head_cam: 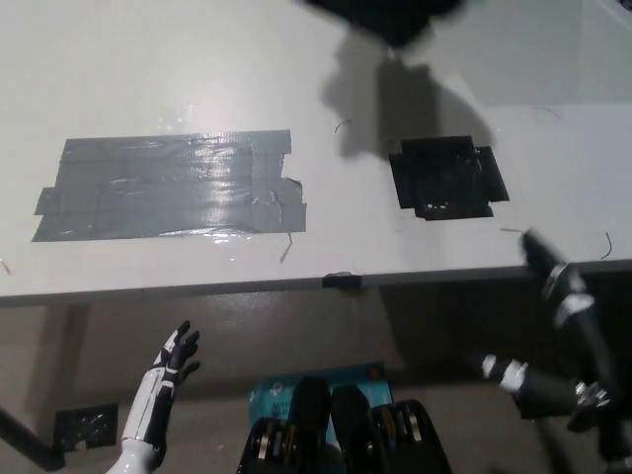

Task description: A person hands a black t-shirt to the robot and rhe robot picks it up with its right hand and places it on the black spot on the desk infron tof it

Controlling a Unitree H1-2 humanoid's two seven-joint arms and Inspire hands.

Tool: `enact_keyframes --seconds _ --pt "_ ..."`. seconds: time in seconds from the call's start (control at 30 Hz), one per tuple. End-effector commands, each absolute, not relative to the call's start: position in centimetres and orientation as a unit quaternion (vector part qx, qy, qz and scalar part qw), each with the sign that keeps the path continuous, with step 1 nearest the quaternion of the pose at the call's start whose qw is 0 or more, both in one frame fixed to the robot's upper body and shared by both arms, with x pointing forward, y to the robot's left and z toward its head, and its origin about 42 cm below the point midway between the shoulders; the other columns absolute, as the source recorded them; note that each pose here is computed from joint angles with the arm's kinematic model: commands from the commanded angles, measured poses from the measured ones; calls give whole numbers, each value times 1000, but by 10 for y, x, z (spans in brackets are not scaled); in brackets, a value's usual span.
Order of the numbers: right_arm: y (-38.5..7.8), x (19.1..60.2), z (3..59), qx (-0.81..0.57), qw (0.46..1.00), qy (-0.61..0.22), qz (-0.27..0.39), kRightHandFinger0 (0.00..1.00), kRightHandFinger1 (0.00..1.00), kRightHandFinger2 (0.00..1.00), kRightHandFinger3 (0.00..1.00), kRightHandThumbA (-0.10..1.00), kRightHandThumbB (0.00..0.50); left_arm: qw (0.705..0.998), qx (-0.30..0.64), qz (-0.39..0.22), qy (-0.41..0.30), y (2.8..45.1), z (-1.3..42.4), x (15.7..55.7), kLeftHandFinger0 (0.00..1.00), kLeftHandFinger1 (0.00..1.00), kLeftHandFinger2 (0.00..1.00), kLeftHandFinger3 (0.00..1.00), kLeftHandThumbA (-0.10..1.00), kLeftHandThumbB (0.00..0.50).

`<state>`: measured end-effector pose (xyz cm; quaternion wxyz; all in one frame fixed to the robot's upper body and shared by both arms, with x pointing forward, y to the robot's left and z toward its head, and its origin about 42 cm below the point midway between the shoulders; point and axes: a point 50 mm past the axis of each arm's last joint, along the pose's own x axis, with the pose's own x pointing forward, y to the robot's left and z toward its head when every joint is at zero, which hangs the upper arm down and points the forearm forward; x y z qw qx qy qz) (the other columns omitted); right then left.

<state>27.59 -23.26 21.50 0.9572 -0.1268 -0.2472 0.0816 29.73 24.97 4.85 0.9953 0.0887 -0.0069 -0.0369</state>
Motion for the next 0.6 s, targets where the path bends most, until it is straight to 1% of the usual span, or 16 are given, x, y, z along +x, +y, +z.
enact_keyframes --seconds 0.0,0.17,0.2,0.27,0.4,0.5,0.57 --pt "-244 287 276 -169 929 -328 33 1000 1000 1000 1000 1000 343 993 80 -84 -2 249 56 299 1000 1000 1000 1000 1000 500" --pt "-246 303 308 -181 921 -343 21 1000 1000 1000 1000 1000 362 990 94 -102 1 247 57 298 1000 1000 1000 1000 1000 500" --pt "-246 308 316 -189 917 -350 19 1000 1000 1000 1000 1000 345 990 94 -104 1 247 57 299 1000 1000 1000 1000 1000 500" --pt "-245 313 325 -188 916 -353 16 1000 1000 1000 1000 1000 345 990 91 -106 0 247 57 299 1000 1000 1000 1000 1000 500" --pt "-240 330 342 -208 915 -346 -7 1000 1000 1000 1000 1000 354 989 100 -108 -4 247 56 299 1000 1000 1000 1000 1000 500" --pt "-239 347 347 -232 915 -331 -16 1000 1000 1000 1000 1000 386 989 99 -112 0 247 57 299 1000 1000 1000 1000 1000 500" --pt "-237 367 349 -251 916 -313 -22 1000 1000 1000 1000 1000 378 989 99 -114 0 247 57 299 1000 1000 1000 1000 1000 500"
